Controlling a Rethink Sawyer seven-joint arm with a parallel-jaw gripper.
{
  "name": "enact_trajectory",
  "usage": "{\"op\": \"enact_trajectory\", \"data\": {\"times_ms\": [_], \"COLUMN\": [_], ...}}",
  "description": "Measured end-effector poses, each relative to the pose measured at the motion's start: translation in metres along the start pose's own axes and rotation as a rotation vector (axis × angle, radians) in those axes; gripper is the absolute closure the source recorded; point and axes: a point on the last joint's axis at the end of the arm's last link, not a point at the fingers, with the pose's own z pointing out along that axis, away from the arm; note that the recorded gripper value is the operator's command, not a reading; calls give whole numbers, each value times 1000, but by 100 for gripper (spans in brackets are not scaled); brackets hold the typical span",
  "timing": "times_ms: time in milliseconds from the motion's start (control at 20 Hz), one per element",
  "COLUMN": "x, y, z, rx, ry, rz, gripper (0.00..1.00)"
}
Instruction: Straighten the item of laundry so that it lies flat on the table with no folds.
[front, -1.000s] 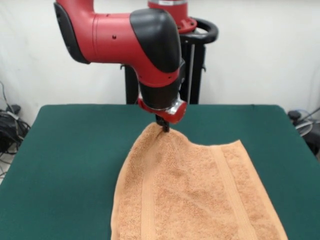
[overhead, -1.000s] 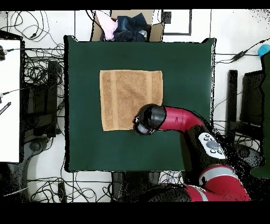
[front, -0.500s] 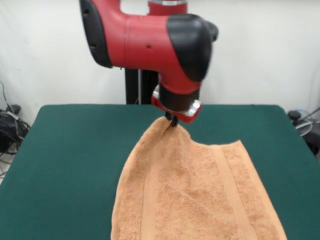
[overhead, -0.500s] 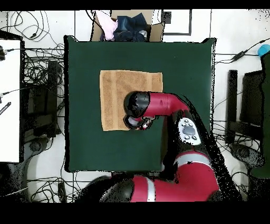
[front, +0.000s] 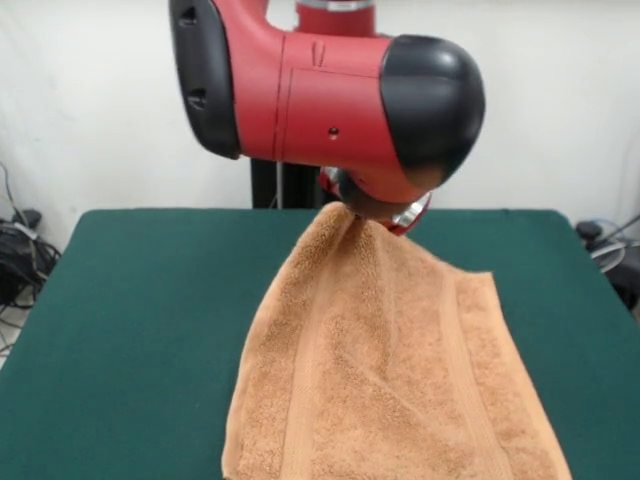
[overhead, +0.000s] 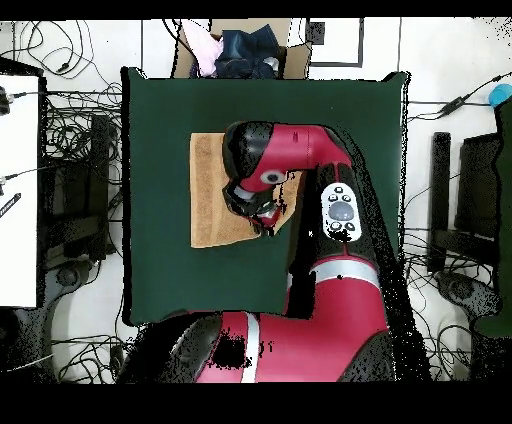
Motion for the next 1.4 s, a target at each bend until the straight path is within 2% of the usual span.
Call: {"op": "enact_trajectory", "data": {"times_ms": [250,350,550,600,1400], "x": [-13,-19,-25,-28,-26], "y": [1,4,13,16,26], "z": [-23,-31,-31,-28,-26], "rx": [-14,-43,-90,-102,-166], "ry": [9,-9,-31,-36,-29], "rz": [18,22,21,20,17], "gripper": [100,100,100,0,0]}}
